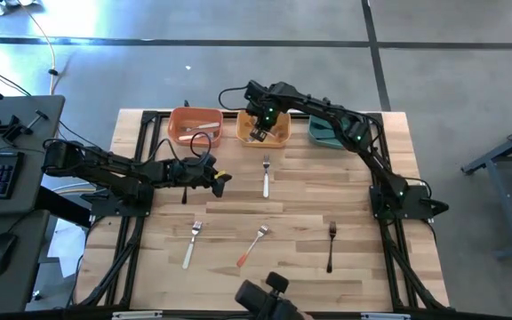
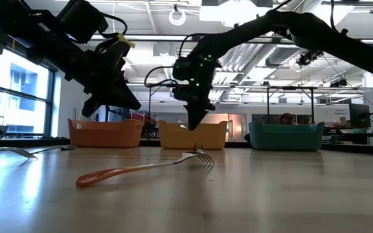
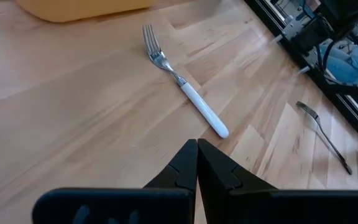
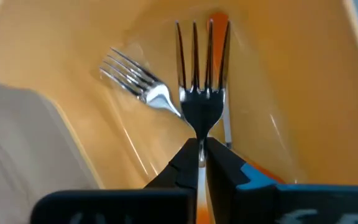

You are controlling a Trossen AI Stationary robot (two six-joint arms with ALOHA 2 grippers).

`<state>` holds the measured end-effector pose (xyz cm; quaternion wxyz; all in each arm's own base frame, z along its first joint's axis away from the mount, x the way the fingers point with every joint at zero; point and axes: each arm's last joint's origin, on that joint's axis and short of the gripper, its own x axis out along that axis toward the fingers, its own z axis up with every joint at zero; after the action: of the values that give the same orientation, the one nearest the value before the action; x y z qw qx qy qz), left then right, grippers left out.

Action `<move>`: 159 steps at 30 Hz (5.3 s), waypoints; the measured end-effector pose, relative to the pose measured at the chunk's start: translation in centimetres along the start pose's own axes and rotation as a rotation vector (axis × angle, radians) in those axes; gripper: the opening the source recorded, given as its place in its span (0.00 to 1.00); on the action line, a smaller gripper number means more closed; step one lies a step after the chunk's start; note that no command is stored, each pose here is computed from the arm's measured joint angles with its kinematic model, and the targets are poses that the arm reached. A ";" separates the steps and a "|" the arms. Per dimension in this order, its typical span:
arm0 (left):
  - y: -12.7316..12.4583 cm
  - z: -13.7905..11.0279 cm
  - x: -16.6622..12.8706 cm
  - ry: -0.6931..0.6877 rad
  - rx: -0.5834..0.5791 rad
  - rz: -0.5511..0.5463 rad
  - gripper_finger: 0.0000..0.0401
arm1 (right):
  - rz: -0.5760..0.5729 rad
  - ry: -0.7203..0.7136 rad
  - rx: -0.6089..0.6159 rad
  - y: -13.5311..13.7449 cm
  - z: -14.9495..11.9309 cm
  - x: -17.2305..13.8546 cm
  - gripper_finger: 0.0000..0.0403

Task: Sort silverware by color (type)
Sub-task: Put the orange fork into the yellow bin, then put the black fork into the green bin

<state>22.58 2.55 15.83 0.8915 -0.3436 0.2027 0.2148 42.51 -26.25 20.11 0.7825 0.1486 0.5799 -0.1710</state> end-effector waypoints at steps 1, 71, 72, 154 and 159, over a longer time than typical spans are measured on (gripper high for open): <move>0.0 0.0 0.0 0.000 0.001 0.000 0.00 | -0.001 -0.010 -0.001 0.0 0.1 0.0 0.04; 6.7 -0.2 -3.4 0.444 -0.362 0.834 0.39 | 0.056 -0.860 0.424 6.6 -26.9 -12.5 0.00; 6.9 -0.2 -3.4 0.433 -0.355 0.833 0.39 | 0.056 -0.859 0.424 6.6 -26.9 -12.5 0.00; -8.8 13.3 -1.7 -0.464 0.089 -0.668 0.12 | 0.725 -1.112 0.043 15.4 -15.0 -15.6 0.00; -8.3 13.6 -1.7 -0.463 0.112 -0.672 0.21 | 0.702 -1.131 0.062 14.2 -15.2 -16.6 0.00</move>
<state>28.46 6.05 30.33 0.9514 -0.2840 -0.1154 -0.0280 31.26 -5.41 32.16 0.9708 0.2384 -0.0081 0.0258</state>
